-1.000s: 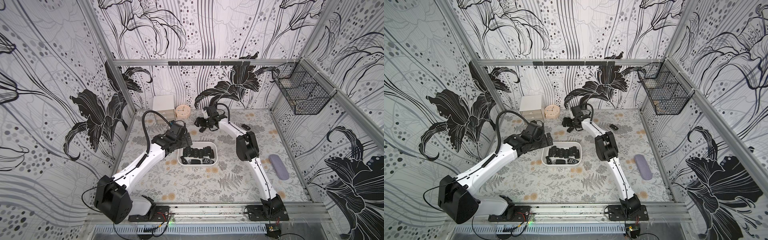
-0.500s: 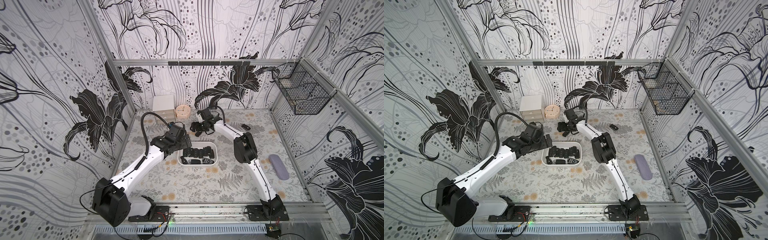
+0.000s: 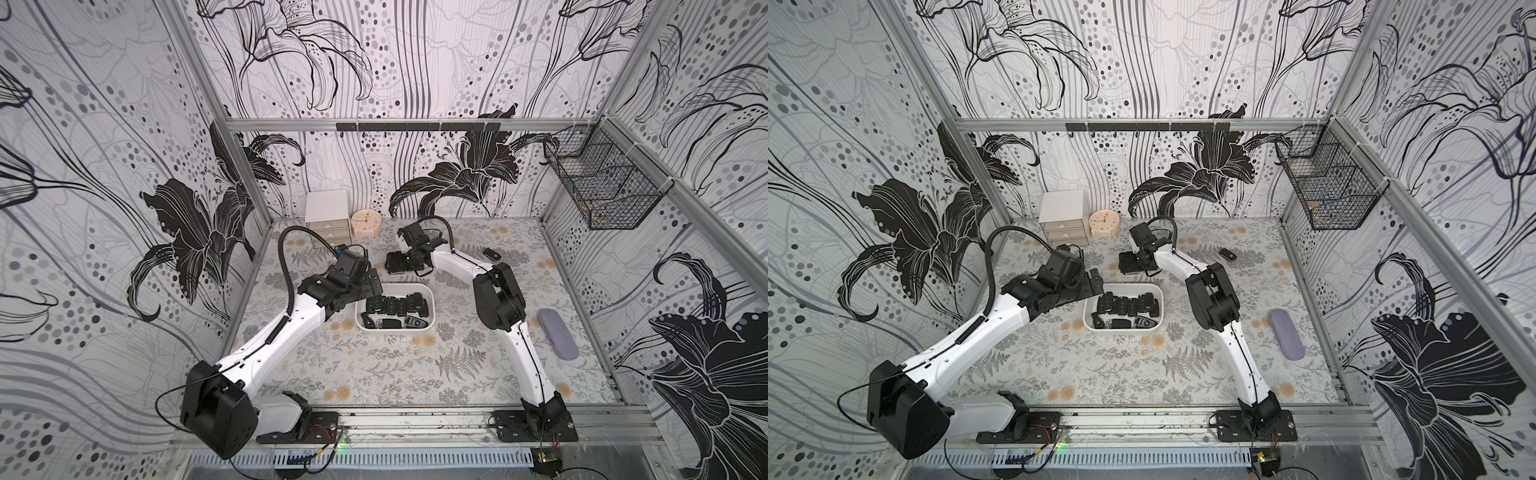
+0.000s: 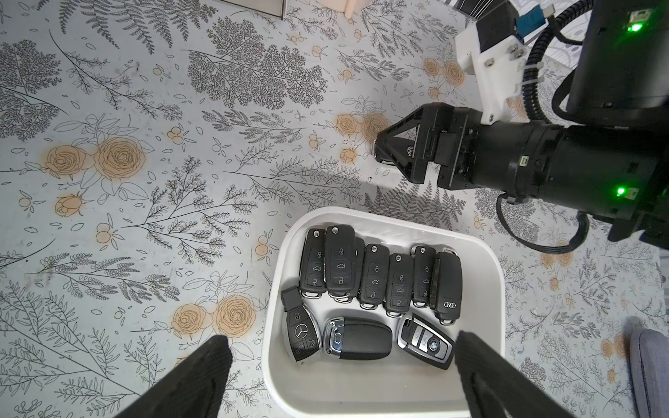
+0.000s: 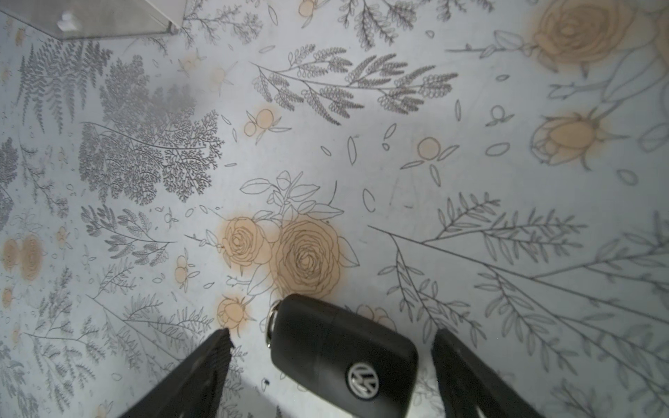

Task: Place the car key into the storage box
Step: Pick up the car key from the center of the board.

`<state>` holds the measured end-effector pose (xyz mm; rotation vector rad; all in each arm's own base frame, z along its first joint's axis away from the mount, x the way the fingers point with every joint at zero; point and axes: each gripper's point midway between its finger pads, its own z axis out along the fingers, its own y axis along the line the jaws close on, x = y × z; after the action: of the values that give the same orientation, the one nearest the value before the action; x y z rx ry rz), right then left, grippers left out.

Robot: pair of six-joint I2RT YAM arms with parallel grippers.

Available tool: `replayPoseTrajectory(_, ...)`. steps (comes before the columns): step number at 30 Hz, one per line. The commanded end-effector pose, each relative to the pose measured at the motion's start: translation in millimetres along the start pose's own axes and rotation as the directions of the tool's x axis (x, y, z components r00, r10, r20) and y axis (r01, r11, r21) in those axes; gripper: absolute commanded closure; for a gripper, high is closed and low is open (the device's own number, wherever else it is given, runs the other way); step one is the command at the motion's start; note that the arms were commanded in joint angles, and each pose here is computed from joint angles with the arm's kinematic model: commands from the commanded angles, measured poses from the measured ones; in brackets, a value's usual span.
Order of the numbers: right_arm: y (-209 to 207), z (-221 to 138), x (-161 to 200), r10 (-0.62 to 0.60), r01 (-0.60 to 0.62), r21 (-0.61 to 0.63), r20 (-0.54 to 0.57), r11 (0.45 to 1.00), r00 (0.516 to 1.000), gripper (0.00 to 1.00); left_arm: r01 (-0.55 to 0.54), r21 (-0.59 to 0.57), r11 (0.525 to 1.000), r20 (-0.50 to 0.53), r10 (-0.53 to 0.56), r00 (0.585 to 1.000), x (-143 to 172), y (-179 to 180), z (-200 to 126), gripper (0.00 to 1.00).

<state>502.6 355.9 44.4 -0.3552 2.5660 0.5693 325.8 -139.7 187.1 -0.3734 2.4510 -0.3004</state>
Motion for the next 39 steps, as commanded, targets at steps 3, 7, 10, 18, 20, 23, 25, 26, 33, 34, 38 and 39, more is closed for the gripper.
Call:
replayPoseTrajectory(3,3,-3,4,-0.066,0.066,0.044,-0.017,0.997,0.998,0.09,0.02,0.015,1.0,0.024,-0.02,1.0,-4,1,-2,0.01)
replayPoseTrajectory(7,2,8,-8,-0.106,0.106,0.056,0.0,0.993,0.994,0.08,0.024,0.014,1.0,0.021,-0.024,0.999,-2,2,-2,0.01)
replayPoseTrajectory(10,4,19,-12,-0.121,0.121,0.049,-0.008,0.991,0.993,0.08,0.023,0.008,1.0,0.023,-0.024,0.999,-2,4,-4,0.01)
replayPoseTrajectory(18,10,25,-1,-0.135,0.135,-0.001,-0.06,0.991,0.989,0.1,0.027,-0.001,1.0,0.035,-0.027,0.999,-3,8,-9,0.01)
replayPoseTrajectory(20,11,19,6,-0.149,0.149,-0.003,-0.074,0.989,0.986,0.12,0.027,0.001,1.0,0.036,-0.027,0.999,-3,8,-8,0.01)
replayPoseTrajectory(23,11,11,17,-0.172,0.173,0.002,-0.09,0.985,0.981,0.15,0.023,0.003,1.0,0.037,-0.023,0.999,-4,6,-7,0.01)
replayPoseTrajectory(25,13,7,22,-0.194,0.196,0.009,-0.098,0.981,0.976,0.17,0.02,0.006,1.0,0.033,-0.02,0.999,-4,4,-5,0.01)
replayPoseTrajectory(26,13,6,25,-0.204,0.207,0.021,-0.103,0.978,0.974,0.17,0.019,0.009,1.0,0.033,-0.019,0.999,-5,3,-5,0.01)
replayPoseTrajectory(33,6,3,34,-0.242,0.259,0.125,-0.134,0.958,0.961,0.19,0.013,0.012,1.0,0.024,-0.014,1.0,-4,1,-2,0.01)
replayPoseTrajectory(34,3,4,33,-0.236,0.256,0.144,-0.139,0.956,0.962,0.19,0.014,0.011,1.0,0.024,-0.015,1.0,-4,1,-3,0.01)
replayPoseTrajectory(38,-8,8,30,-0.214,0.242,0.21,-0.151,0.947,0.965,0.24,0.017,0.01,1.0,0.024,-0.017,1.0,-4,3,-4,0.01)
replayPoseTrajectory(39,-8,9,29,-0.21,0.239,0.218,-0.151,0.946,0.966,0.26,0.018,0.009,1.0,0.024,-0.018,1.0,-3,3,-4,0.01)
